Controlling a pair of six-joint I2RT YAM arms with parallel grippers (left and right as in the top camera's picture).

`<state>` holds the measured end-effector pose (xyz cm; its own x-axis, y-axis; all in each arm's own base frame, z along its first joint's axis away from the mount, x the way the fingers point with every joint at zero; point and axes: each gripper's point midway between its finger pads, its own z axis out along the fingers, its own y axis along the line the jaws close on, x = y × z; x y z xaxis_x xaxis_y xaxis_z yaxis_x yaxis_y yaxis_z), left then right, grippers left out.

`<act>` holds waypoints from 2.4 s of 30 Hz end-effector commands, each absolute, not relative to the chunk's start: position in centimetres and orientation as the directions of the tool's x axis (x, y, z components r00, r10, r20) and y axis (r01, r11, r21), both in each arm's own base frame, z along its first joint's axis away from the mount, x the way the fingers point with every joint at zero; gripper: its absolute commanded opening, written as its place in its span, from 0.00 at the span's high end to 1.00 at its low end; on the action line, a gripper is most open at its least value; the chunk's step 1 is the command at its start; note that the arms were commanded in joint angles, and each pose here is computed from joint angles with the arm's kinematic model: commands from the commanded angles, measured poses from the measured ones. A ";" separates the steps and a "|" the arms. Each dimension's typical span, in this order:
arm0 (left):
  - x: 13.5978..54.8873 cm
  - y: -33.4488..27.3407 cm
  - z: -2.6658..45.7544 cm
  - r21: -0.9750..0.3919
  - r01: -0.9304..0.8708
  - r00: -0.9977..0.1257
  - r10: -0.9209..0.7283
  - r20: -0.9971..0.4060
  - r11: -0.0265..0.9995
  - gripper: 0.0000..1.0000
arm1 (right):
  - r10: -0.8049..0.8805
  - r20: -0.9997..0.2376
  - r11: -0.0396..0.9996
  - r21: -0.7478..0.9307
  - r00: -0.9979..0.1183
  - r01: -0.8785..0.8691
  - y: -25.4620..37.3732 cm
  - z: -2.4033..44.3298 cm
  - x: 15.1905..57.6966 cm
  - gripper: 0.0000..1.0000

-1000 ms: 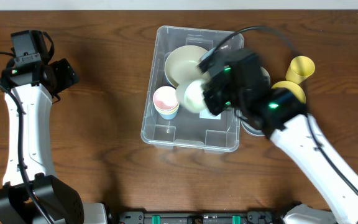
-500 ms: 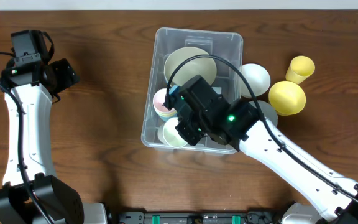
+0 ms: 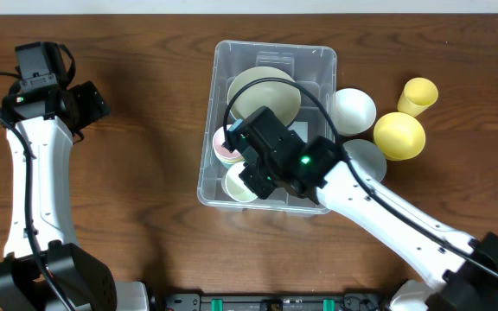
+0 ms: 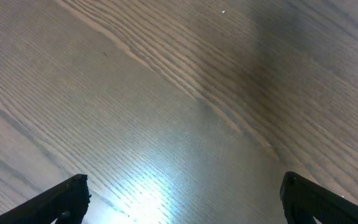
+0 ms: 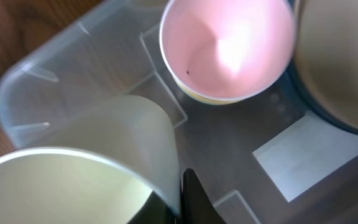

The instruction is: Pack container

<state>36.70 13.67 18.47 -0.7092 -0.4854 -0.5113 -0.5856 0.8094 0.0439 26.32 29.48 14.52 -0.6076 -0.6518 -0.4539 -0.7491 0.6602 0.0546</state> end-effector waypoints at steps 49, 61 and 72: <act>36.9 14.0 20.3 0.041 -0.588 -0.687 -0.472 -0.552 0.808 0.02 | -0.539 -0.349 0.726 0.269 -0.767 -0.633 19.5 15.6 28.1 0.49; 36.9 14.0 20.3 0.041 -0.588 -0.687 -0.472 -0.552 0.808 0.02 | -0.558 -0.240 0.719 0.338 -0.795 -0.607 20.6 11.8 27.9 0.50; 36.9 14.0 20.3 0.041 -0.588 -0.687 -0.472 -0.552 0.808 0.02 | -0.566 -0.155 0.758 0.289 -0.810 -0.585 21.5 9.8 27.0 0.53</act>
<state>36.69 13.67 18.47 -0.7094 -0.4855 -0.5109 -0.5855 0.8095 0.0437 26.92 21.49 10.41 -0.7898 -0.5845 -0.1859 -0.6109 0.7227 0.3232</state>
